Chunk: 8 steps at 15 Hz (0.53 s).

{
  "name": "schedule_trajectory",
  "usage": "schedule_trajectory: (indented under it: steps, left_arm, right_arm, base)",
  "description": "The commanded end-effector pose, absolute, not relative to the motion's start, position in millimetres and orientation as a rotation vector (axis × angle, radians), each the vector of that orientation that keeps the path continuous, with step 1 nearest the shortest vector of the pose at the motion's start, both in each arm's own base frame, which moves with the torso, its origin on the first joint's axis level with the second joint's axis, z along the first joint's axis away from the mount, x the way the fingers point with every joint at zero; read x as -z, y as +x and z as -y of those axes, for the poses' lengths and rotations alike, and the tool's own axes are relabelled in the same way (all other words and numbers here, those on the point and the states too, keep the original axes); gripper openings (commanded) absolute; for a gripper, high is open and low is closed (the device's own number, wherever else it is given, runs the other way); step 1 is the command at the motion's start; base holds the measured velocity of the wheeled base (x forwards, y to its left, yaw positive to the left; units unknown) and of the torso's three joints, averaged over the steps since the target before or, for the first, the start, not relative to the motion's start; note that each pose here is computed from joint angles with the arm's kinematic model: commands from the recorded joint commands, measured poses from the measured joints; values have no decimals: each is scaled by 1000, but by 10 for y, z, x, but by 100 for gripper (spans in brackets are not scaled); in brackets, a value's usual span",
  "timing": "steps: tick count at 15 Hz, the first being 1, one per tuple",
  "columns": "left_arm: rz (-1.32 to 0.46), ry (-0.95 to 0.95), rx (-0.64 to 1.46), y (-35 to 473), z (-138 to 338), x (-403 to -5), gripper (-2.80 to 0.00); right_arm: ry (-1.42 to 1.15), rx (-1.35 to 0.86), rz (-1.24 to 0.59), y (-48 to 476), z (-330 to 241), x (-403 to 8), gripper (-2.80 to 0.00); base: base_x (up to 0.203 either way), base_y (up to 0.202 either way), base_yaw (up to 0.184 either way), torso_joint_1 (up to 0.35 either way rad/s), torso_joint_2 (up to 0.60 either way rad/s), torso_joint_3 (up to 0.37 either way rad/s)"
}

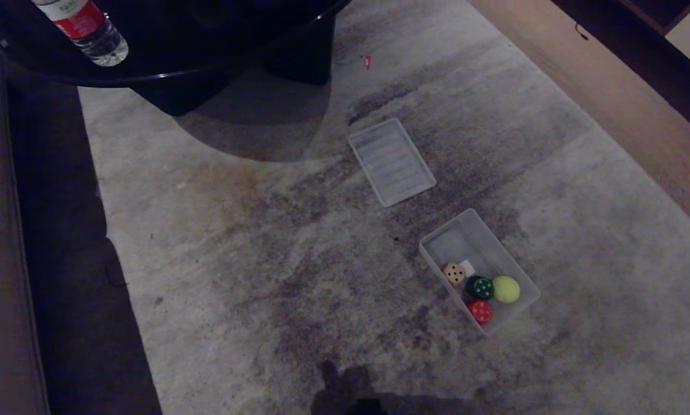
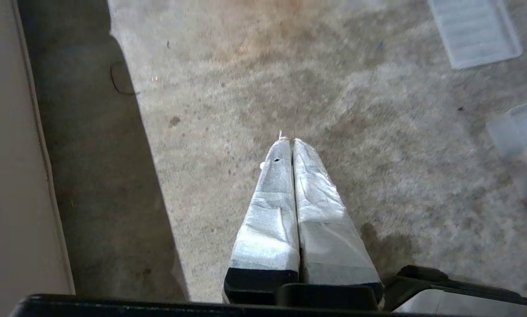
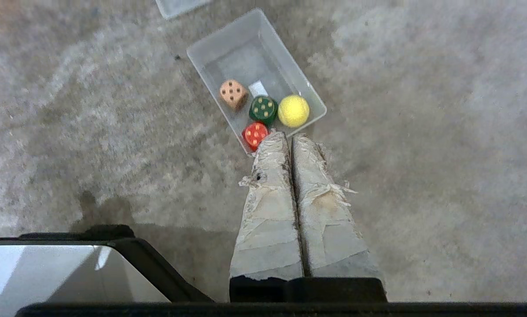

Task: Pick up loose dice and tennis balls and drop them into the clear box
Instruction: Pick up toys out of the box

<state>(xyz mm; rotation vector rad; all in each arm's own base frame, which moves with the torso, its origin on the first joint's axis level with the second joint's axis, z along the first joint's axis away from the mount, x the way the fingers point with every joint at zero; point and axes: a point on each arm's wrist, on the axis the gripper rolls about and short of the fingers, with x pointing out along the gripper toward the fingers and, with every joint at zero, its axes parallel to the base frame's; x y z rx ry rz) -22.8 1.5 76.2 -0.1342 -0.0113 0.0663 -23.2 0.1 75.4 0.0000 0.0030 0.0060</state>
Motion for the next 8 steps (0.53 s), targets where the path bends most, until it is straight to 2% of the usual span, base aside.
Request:
schedule_trajectory:
  steps: [1,8]
  left_arm:
    - [11,-135,-67,-227,-15,-763,-280]
    - [11,-137,-67,-227,-15,-764,-280]
  right_arm:
    - [0,-6,-5,-230,-1,-755,-280]
    - [0,-6,-5,-229,-1,-753,-280]
  base:
    - [0,0,0,2,-2,198]
    - [0,0,0,2,0,204]
